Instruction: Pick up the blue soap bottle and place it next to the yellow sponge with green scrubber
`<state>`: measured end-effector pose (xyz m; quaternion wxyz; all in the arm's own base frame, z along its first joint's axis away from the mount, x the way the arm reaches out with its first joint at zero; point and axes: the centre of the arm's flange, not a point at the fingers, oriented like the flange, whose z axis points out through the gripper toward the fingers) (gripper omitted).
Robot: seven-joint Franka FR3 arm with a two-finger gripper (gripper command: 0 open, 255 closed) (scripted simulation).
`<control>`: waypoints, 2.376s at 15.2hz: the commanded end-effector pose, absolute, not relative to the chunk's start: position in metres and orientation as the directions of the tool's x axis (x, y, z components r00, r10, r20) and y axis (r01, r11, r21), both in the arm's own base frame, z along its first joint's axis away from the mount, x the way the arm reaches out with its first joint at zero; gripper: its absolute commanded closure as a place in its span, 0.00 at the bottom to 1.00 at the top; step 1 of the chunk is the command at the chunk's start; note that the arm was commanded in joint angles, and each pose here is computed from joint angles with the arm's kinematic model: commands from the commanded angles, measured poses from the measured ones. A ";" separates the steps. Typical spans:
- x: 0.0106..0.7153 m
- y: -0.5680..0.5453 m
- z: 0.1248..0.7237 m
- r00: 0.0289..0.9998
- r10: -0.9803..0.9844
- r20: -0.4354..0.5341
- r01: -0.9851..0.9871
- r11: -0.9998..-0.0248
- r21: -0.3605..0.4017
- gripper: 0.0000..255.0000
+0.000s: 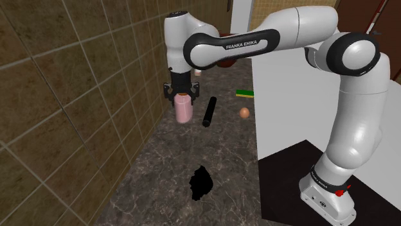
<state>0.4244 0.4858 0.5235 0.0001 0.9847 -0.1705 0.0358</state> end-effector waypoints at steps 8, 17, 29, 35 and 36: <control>0.423 0.487 0.571 0.939 -0.336 0.071 -0.336 -0.942 -0.012 1.00; 0.439 0.450 0.601 0.939 -0.336 0.071 -0.336 -0.942 -0.012 1.00; 0.499 0.304 0.602 0.939 -0.336 0.071 -0.336 -0.942 -0.012 1.00; 0.530 0.231 0.602 0.939 -0.336 0.071 -0.336 -0.942 -0.012 1.00; 0.535 0.219 0.602 0.939 -0.336 0.071 -0.336 -0.942 -0.012 1.00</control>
